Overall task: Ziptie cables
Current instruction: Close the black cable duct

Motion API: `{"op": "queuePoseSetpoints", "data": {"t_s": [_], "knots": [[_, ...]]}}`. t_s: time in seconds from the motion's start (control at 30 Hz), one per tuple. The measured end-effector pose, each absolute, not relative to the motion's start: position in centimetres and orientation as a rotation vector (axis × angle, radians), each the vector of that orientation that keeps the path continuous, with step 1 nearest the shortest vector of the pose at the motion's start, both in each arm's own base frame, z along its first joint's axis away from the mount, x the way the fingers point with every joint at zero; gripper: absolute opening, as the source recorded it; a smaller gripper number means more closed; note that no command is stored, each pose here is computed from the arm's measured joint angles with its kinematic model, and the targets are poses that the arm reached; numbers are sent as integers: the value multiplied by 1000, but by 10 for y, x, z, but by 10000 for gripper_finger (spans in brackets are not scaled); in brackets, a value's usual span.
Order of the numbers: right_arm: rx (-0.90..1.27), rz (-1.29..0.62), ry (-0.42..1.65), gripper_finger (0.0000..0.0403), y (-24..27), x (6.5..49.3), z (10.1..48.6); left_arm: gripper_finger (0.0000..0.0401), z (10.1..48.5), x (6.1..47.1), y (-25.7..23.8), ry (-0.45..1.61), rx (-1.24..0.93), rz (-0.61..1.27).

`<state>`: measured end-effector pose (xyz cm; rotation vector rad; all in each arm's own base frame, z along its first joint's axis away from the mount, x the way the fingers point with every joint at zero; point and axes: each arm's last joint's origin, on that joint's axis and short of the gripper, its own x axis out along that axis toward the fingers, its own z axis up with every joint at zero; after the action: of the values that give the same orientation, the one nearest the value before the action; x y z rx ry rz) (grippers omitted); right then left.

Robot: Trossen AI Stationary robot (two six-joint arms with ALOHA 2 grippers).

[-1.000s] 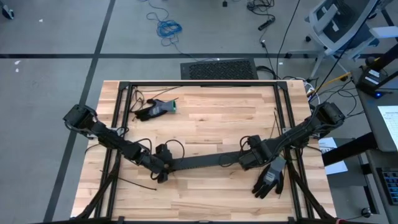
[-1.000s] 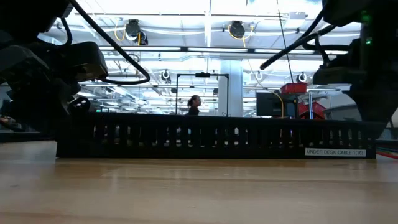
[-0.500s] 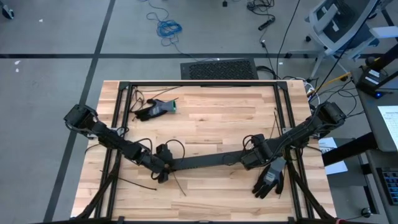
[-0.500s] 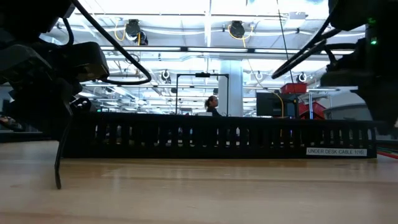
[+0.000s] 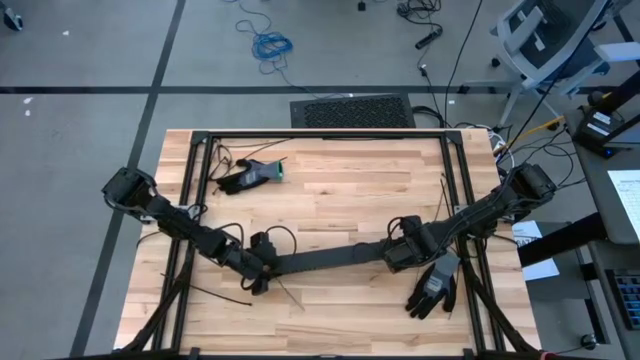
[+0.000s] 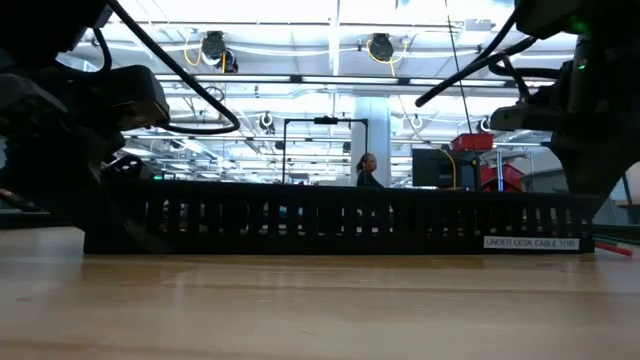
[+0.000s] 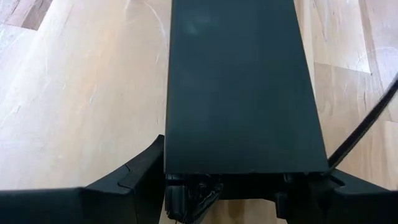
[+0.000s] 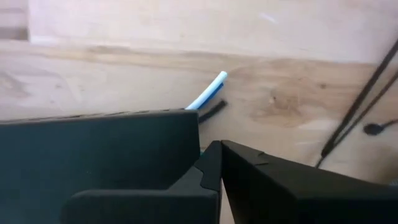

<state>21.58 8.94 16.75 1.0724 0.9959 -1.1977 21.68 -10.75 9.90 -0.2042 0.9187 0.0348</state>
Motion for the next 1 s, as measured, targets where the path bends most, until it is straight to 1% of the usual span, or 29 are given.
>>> {"op": "queuePoseSetpoints", "data": {"t_s": [0.1,0.17,0.2,0.27,0.37,0.5,0.57,0.63,0.67,0.73,0.87,0.93,1.0], "knots": [[1062,-1205,958,0,88,217,168,246,99,217,-107,918,-202,39],[1038,-1181,973,0,88,217,168,246,99,217,-107,918,-202,39],[1028,-1164,1004,0,88,217,168,246,99,217,-107,918,-201,39],[1005,-1191,1060,0,88,213,170,246,99,218,-107,910,-209,38],[904,-1324,1181,0,84,196,172,246,99,218,-108,908,-212,38],[892,-1308,1245,0,86,193,172,246,99,218,-108,909,-211,39],[940,-1307,1170,0,87,197,171,246,99,218,-107,909,-212,39],[993,-1217,1007,0,89,210,170,246,99,218,-107,910,-210,38],[993,-1159,963,0,89,213,168,246,99,217,-107,916,-201,38],[981,-1104,933,0,86,213,161,246,99,216,-107,921,-197,41],[1059,-1147,866,0,84,209,150,246,99,216,-107,920,-199,41],[1081,-1134,874,0,88,208,155,246,99,216,-108,920,-196,39],[1091,-1168,910,0,91,206,165,246,99,216,-109,916,-197,34]]}}
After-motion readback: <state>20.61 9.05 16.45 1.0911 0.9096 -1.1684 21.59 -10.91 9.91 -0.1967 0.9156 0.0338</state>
